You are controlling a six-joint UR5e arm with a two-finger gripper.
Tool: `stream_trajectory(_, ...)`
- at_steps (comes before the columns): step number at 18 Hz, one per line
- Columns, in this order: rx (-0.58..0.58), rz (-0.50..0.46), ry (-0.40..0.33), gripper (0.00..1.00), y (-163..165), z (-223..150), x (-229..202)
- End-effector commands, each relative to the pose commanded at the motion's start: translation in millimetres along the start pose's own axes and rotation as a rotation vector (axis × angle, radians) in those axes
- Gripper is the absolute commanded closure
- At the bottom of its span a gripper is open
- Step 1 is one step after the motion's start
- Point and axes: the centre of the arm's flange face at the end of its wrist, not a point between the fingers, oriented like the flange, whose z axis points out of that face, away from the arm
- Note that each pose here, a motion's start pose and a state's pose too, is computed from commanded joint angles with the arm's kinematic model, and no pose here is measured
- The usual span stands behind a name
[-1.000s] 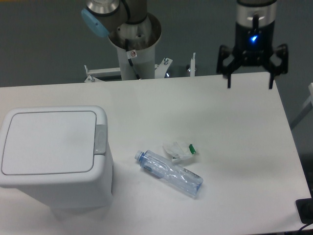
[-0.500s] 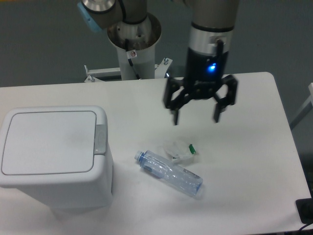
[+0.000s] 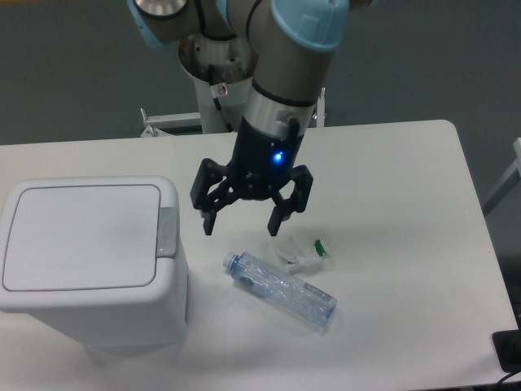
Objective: Open the trash can
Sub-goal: 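Lower the gripper fingers onto the lid's hinge tab, then push down on the tab to flip the lid open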
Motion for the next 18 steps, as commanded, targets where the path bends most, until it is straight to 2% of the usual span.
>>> stream_trajectory(10,-0.030,0.028,0.017,0.00,8,18,16)
stream_trajectory(18,-0.044,0.030,0.016,0.00,12,27,14)
